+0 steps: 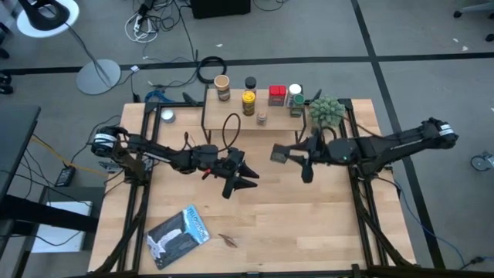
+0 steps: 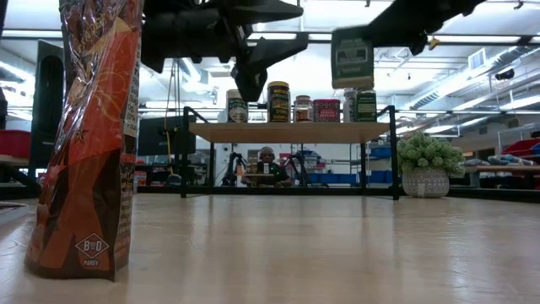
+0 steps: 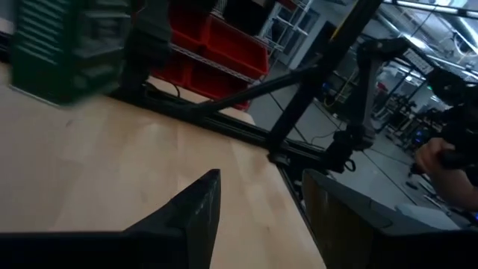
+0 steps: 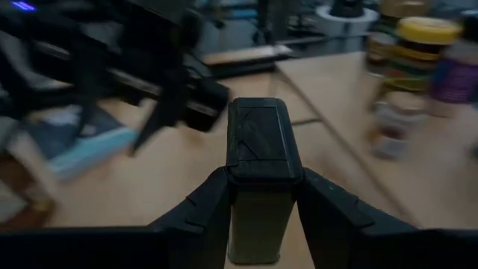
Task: Shelf spices
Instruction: Put the green seasoning can on the shelf aligned with the other red seasoning can
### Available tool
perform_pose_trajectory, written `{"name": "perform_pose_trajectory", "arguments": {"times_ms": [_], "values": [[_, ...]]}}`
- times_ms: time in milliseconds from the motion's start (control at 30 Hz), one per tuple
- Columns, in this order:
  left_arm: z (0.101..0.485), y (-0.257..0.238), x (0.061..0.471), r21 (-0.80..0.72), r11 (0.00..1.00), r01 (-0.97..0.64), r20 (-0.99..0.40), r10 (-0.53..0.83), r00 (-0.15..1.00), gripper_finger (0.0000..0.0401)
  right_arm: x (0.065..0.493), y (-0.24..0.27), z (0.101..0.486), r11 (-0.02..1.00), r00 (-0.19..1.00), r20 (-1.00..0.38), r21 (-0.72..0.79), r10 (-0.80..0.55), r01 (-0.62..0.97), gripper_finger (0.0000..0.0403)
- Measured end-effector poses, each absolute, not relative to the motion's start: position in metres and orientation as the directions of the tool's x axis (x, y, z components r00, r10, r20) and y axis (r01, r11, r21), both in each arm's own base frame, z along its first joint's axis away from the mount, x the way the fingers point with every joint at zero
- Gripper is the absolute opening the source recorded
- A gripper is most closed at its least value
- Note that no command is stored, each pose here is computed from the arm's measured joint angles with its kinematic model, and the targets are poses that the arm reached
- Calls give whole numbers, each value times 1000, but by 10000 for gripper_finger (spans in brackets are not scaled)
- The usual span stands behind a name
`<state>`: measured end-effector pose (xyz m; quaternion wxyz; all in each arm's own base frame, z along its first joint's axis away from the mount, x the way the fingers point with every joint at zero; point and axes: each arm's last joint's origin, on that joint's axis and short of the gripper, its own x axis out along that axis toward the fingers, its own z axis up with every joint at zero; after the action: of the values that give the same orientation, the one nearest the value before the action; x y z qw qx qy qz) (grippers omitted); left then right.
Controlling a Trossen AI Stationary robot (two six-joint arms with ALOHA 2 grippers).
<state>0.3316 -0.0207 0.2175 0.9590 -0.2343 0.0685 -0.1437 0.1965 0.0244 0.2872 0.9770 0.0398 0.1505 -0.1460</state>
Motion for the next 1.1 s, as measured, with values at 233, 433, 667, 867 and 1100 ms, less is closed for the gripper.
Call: {"name": "perform_pose_trajectory", "arguments": {"times_ms": [233, 433, 667, 867, 1100], "values": [[218, -18, 332, -456, 858, 238, -63, -298, 953, 193, 205, -12, 306, 898, 842, -321, -85, -434, 431, 137], [217, -18, 332, -452, 860, 238, -64, -298, 952, 193, 213, -47, 304, 824, 751, -348, -146, -561, 548, 137], [217, -18, 332, -451, 860, 238, -64, -298, 952, 193, 238, -76, 282, 786, 701, -387, -117, -599, 607, 137], [217, -19, 332, -453, 856, 251, -67, -313, 947, 193, 248, -84, 274, 774, 692, -381, -119, -614, 622, 137], [217, -19, 332, -453, 855, 253, -71, -317, 946, 193, 246, -85, 276, 752, 675, -370, -110, -638, 650, 145]]}}
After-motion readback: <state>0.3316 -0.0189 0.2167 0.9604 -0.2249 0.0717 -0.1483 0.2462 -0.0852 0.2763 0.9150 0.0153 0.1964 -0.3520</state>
